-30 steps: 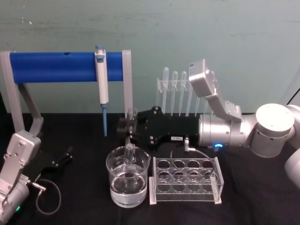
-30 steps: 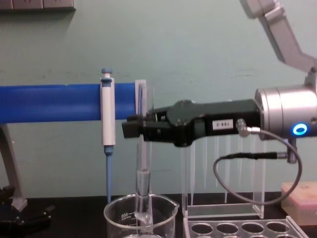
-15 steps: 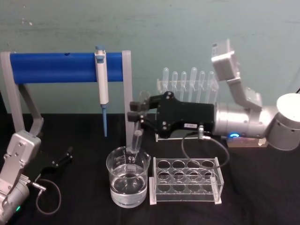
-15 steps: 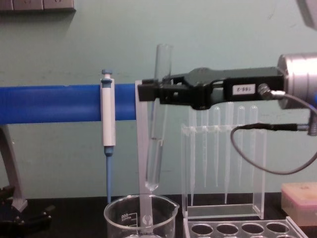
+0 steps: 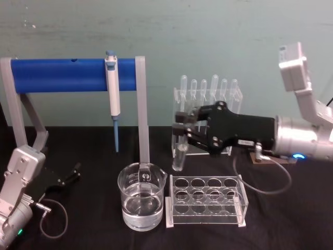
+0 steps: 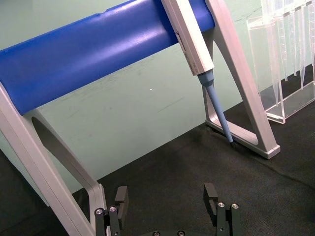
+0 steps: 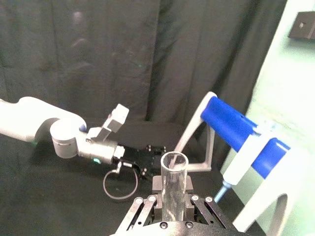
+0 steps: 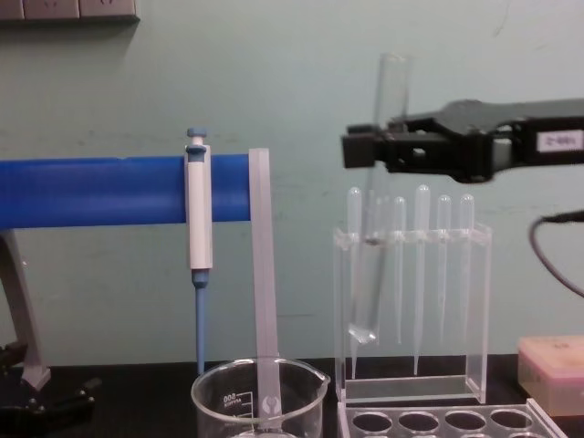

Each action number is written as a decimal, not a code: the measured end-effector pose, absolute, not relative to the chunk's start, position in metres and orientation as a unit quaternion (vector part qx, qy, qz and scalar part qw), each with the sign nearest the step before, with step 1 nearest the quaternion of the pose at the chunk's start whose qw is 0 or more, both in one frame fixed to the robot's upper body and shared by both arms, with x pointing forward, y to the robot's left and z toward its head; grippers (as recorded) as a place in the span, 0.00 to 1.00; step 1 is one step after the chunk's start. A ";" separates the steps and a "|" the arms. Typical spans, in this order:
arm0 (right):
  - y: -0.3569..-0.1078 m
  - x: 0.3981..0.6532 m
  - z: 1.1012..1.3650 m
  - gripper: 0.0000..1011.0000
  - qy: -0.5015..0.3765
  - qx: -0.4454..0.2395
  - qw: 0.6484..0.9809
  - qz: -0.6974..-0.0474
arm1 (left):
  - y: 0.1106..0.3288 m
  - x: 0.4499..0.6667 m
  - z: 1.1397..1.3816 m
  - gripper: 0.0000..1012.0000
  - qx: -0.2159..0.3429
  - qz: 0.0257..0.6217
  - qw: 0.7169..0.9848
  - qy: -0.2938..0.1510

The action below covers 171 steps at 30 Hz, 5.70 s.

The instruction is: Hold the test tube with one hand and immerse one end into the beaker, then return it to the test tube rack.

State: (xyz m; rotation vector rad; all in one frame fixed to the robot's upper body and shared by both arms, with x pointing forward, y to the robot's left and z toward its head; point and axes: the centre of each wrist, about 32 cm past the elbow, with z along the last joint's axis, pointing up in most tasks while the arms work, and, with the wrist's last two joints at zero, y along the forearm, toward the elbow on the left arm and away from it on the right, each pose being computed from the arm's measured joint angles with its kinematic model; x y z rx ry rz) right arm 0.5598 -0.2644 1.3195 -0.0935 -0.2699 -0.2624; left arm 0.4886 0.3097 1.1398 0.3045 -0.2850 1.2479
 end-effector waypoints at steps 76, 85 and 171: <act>-0.302 0.544 1.227 0.22 -0.100 -0.069 0.976 -0.179 | 0.310 0.489 1.140 0.99 0.141 0.580 0.791 -0.132; -0.302 0.542 1.218 0.22 -0.096 -0.073 0.976 -0.180 | 0.310 0.489 1.140 0.99 0.141 0.580 0.791 -0.132; -0.312 0.504 1.227 0.99 -0.210 0.025 0.924 -0.320 | 0.310 0.489 1.140 0.99 0.141 0.580 0.791 -0.132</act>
